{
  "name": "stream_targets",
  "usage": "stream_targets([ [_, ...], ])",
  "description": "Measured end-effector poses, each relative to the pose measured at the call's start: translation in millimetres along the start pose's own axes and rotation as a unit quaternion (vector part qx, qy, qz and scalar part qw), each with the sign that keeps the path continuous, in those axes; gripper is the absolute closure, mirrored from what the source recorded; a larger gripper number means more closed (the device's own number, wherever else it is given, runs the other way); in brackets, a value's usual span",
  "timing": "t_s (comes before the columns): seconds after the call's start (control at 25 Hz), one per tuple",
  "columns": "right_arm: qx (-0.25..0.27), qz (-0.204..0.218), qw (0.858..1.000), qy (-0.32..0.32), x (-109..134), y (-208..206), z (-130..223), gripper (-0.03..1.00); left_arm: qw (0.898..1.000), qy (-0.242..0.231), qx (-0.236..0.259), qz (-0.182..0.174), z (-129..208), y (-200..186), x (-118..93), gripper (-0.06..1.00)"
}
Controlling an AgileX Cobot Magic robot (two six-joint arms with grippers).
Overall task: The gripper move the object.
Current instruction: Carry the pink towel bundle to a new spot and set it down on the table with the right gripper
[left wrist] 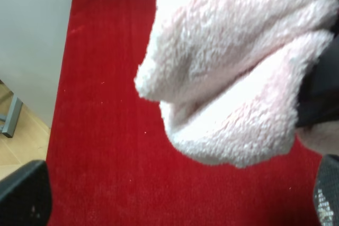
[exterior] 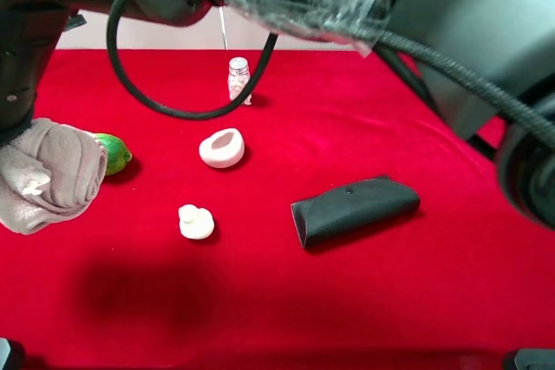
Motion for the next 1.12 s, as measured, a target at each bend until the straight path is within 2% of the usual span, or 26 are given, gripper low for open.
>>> stream_targets([
  [0.24, 0.017, -0.003, 1.000, 0.000, -4, 20, 12, 0.56, 1.000, 0.000, 0.000, 0.000, 0, 0, 0, -0.03],
  [1.12, 0.012, -0.007, 0.999, 0.030, -12, 65, 31, 0.56, 1.000, 0.000, 0.000, 0.000, 0, 0, 0, -0.03],
])
Point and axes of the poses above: a point on each arm's last joint axis where the gripper is mounted, y pointing out along that axis toward the gripper, x along the wrist's bending axis when the last joint is at zero, z = x × y, the point moved 2 cm from there along y, pointing out along that axis toward the gripper, and after that the axes turned 5 degrees about y, right-handed, at the moved point
